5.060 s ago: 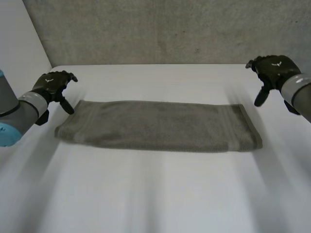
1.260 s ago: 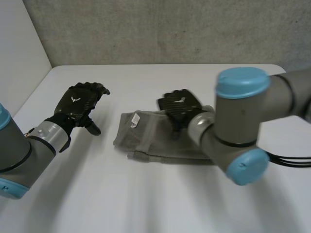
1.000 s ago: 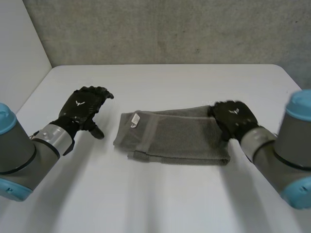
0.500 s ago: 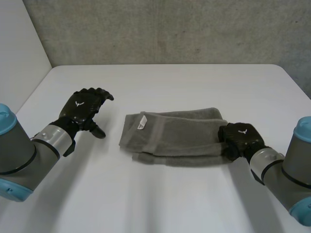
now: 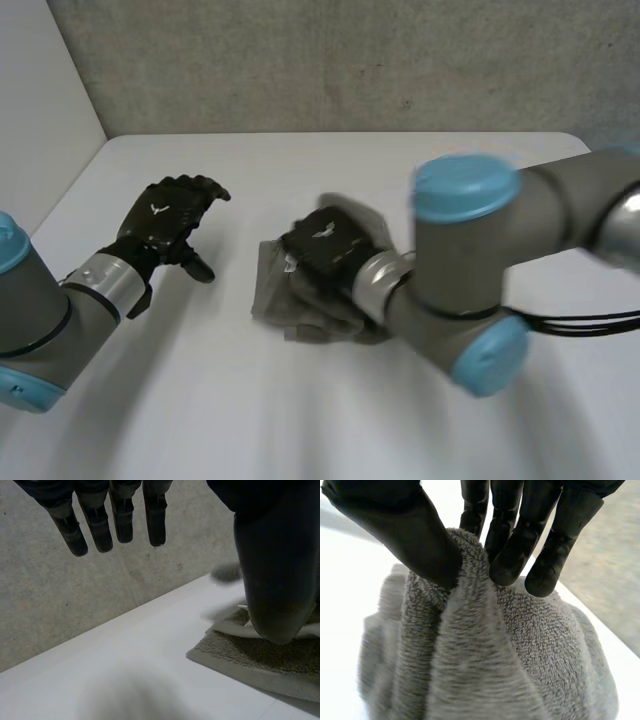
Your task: Fold the towel.
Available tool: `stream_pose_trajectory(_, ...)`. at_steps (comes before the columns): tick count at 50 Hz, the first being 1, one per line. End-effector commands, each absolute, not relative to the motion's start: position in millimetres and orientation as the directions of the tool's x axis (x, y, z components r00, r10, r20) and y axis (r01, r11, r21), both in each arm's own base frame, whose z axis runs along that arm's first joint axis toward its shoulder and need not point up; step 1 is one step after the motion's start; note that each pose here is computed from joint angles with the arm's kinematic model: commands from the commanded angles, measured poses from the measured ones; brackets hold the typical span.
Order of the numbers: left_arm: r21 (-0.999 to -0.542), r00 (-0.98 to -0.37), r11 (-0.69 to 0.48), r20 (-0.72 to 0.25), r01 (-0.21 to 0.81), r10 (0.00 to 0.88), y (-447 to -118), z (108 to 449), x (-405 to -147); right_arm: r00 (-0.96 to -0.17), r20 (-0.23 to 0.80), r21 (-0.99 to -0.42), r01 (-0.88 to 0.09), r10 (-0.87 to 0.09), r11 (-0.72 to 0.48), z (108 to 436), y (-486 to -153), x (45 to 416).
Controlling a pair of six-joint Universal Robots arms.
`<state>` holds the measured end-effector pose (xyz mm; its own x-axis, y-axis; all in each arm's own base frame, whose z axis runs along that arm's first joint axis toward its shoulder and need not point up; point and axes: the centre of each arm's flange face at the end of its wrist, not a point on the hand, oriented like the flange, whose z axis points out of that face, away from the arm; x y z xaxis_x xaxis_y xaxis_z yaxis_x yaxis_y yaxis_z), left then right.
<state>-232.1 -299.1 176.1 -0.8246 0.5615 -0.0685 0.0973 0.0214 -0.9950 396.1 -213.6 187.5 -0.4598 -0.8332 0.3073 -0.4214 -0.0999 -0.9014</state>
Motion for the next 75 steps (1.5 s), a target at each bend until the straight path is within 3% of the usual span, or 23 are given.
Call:
stream_pose_trajectory(1, -0.995, -0.835, 0.019, -0.071, 0.097, 0.546, -301, 177, -230, -0.4, 0.326, -0.882, -0.454, -0.857, -0.124, 155, -189, 428)
stream_pose_trajectory(10, -0.995, -0.836, 0.01, -0.075, 0.095, 0.544, -303, 180, -230, -0.444, 0.332, -0.884, -0.454, -0.832, -0.111, 157, -194, 428)
stream_pose_trajectory(18, -0.997, -0.83, -0.024, -0.079, 0.078, 0.553, -308, 193, -236, -0.601, 0.279, -0.921, -0.388, -0.749, -0.033, 205, -212, 392)
stream_pose_trajectory(20, -1.0, -0.82, -0.018, -0.031, 0.025, 0.572, -307, 202, -244, -0.664, 0.233, -0.938, -0.346, -0.71, 0.016, 220, -225, 370)
stream_pose_trajectory(28, -0.989, -0.755, 0.067, 0.143, -0.13, 0.64, -298, 217, -274, -0.772, 0.186, -0.942, -0.316, -0.608, 0.113, 225, -257, 321)
stream_pose_trajectory(34, -0.984, -0.71, 0.129, 0.181, -0.126, 0.681, -291, 198, -299, -0.797, 0.139, -0.939, -0.295, -0.587, 0.179, 214, -265, 308)
stream_pose_trajectory(36, -0.981, -0.69, 0.157, 0.189, -0.11, 0.699, -287, 185, -311, -0.818, 0.057, -0.944, -0.231, -0.573, 0.236, 209, -270, 304)
stream_pose_trajectory(41, -0.975, -0.686, 0.205, 0.205, -0.083, 0.698, -287, 161, -316, -0.822, -0.094, -0.936, -0.12, -0.562, 0.332, 194, -276, 307)
stream_pose_trajectory(47, -0.97, -0.694, 0.238, 0.199, -0.041, 0.692, -287, 137, -316, -0.801, -0.179, -0.918, -0.072, -0.571, 0.39, 171, -282, 317)
stream_pose_trajectory(60, -0.976, -0.721, 0.193, 0.06, 0.104, 0.69, -288, 118, -299, -0.786, -0.186, -0.9, -0.104, -0.59, 0.423, 128, -293, 339)
stream_pose_trajectory(75, -0.971, -0.728, 0.208, 0.057, 0.119, 0.683, -288, 116, -295, -0.774, -0.179, -0.897, -0.126, -0.608, 0.424, 121, -289, 347)
